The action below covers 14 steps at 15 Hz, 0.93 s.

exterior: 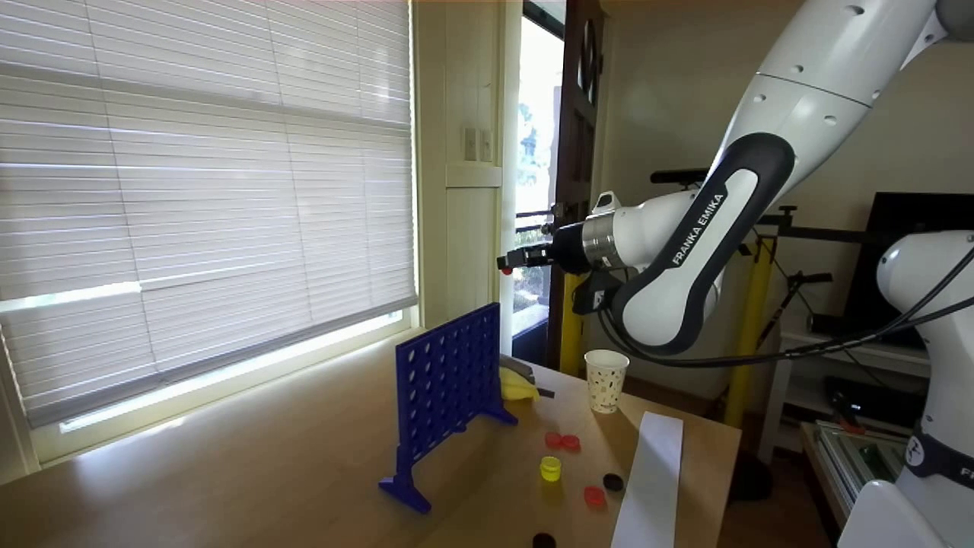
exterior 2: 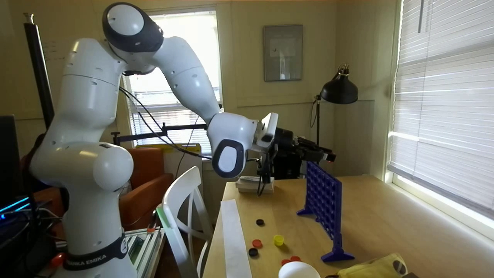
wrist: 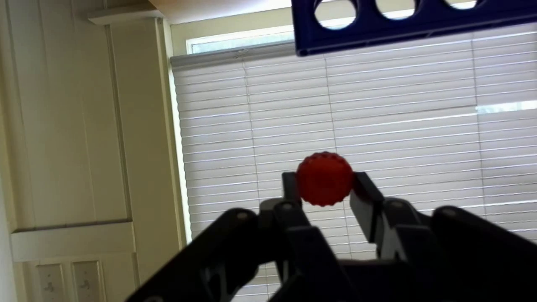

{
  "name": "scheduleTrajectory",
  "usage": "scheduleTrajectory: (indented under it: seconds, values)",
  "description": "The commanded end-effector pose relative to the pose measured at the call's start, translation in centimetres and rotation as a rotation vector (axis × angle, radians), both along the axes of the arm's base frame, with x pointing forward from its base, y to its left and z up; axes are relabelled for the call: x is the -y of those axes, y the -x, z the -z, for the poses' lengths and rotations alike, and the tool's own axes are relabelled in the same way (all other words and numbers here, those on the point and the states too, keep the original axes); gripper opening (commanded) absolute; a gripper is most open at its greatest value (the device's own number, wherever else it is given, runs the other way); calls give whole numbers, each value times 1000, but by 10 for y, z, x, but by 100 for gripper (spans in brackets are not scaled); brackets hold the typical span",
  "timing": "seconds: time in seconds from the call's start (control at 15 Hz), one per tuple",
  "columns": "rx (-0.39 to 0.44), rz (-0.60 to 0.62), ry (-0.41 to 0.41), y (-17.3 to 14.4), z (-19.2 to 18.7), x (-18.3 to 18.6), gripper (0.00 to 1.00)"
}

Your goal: Put one orange chip in the blue gameboard.

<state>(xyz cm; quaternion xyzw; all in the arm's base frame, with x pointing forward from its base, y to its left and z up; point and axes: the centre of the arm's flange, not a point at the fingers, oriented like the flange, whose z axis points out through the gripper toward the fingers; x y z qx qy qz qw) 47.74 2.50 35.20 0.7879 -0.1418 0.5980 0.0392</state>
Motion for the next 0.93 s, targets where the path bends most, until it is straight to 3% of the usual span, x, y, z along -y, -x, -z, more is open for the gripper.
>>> scheduleTrajectory:
  seconds: [0.0, 0.33, 0.87]
  values:
    - [30, -2, 5, 7, 14, -5, 10]
    - [95, 9, 33, 16, 27, 0, 10]
    - [79, 3, 67, 18, 43, 4, 10]
